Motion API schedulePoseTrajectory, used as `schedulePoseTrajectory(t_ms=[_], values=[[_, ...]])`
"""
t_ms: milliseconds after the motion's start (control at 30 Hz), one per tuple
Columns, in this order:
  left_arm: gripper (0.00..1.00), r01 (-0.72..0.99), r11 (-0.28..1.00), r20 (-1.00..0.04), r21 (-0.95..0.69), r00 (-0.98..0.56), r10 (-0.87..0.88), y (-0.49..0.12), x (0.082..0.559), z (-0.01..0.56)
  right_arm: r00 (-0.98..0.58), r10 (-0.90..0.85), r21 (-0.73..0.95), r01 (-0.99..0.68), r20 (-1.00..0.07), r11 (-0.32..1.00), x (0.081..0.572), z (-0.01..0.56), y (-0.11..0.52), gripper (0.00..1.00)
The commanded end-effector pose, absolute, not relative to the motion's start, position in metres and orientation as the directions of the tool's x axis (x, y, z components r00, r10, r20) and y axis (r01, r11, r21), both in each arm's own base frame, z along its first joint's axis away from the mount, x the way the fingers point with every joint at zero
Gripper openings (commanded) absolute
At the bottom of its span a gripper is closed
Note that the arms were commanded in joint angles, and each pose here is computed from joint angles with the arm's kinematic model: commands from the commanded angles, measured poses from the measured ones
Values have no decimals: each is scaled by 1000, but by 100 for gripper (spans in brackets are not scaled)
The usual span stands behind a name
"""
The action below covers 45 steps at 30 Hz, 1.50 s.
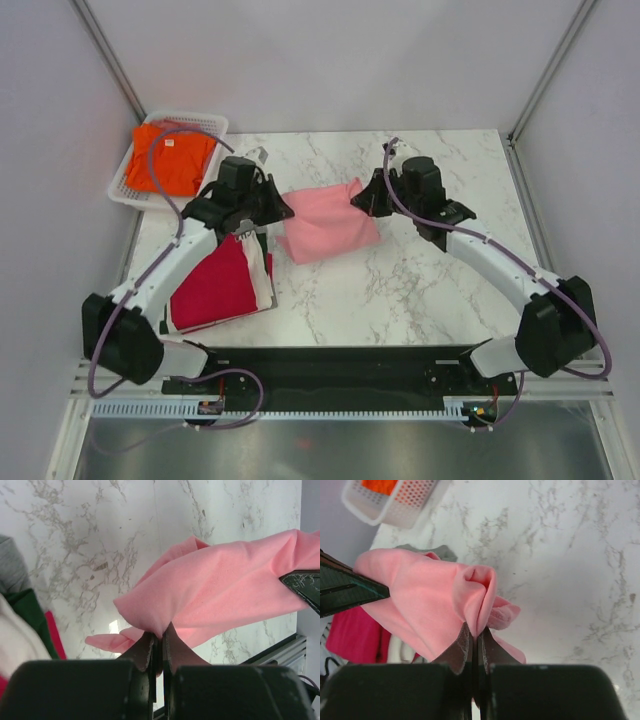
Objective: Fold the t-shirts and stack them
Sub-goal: Neatly place the folded tshirt to the corner
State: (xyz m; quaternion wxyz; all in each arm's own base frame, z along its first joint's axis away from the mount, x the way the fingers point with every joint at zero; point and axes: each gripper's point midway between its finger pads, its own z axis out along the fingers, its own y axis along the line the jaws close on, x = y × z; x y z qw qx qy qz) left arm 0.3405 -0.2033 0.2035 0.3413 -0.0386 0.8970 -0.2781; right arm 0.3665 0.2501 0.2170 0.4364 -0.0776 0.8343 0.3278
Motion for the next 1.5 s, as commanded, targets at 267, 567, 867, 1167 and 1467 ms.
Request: schedulePoseTrajectory(t_ms=[267,567,867,1167,1467], values=[[2,-118,931,-744,-345,-570,-348,-88,251,264,-544,109,484,-616,-832,622,280,290,356,0],[2,-454,879,-792,-146,-478,-379,8,180,266,-534,22,470,-722,-845,507,205,302,443,0],[2,-604,786,-818,-132,-382,-431,51,130,260,-565,-27,493,-742,-825,454,165,275,494,0],[2,-701,702,-862,-128,-271,-428,72,129,264,-592,-48,517,-737,-804,435,165,253,528,0],[2,-689,720,-845,-85,-333,-418,59,149,251,-587,-54,509,-740,-808,439,167,249,533,0]])
